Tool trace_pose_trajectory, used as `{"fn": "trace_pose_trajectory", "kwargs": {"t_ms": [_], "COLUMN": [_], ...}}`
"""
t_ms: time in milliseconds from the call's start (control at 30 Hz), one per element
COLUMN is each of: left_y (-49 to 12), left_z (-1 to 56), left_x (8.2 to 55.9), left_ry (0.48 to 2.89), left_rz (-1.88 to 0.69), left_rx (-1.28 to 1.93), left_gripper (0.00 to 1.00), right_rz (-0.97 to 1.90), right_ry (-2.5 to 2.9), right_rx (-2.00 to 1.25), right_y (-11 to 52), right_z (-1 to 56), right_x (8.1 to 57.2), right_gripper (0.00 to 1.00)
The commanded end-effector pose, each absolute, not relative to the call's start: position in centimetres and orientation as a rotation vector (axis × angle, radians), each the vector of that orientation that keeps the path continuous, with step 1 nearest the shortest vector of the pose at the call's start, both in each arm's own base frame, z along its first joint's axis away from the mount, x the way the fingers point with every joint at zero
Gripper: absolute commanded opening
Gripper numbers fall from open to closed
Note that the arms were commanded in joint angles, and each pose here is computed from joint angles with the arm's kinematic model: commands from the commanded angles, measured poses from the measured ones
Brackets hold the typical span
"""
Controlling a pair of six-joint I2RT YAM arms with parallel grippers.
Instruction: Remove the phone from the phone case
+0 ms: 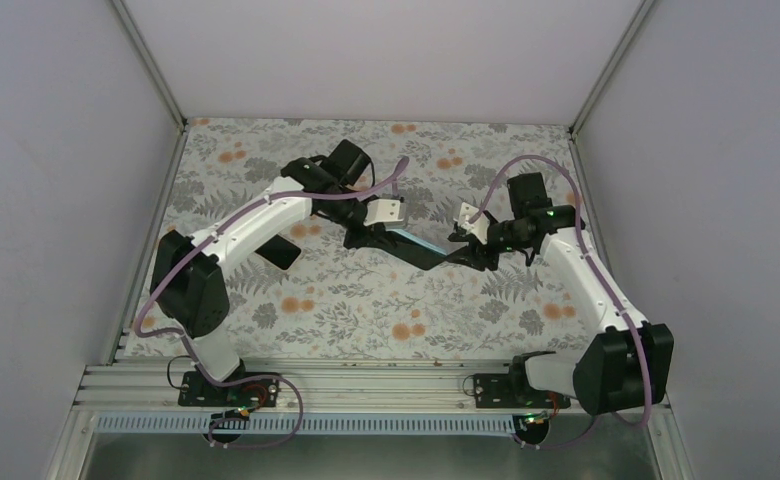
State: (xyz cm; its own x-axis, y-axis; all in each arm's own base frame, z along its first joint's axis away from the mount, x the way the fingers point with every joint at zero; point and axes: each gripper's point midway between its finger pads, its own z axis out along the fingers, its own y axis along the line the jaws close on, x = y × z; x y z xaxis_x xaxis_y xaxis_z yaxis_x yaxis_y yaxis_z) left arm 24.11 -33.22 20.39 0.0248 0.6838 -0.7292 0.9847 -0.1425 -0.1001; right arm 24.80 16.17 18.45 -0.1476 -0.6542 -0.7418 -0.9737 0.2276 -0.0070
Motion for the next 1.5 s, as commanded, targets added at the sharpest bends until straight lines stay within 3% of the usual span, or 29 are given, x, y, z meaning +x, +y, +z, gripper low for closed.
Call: {"fn": "trace_pose_trajectory", "kwargs": {"t_ms": [0, 1467], "left_y": [-35.3, -36.0], "left_z": [24.4, 24.1], "left_x": [20.1, 20.8], "left_ry": [1.467, 1.473], "left_rz": [-1.183, -1.083], "left_rx": [1.897, 1.903], "left_gripper": [0.02, 0.02], "right_rz": [0.533, 0.541], "right_ry": [1.785, 1.795], "right_rx": [-1.468, -1.535], "right_y": [16.5, 16.2], "right_z": [20.2, 20.1], "right_x": [27.9, 27.6], "right_gripper": [0.50, 0.50]}}
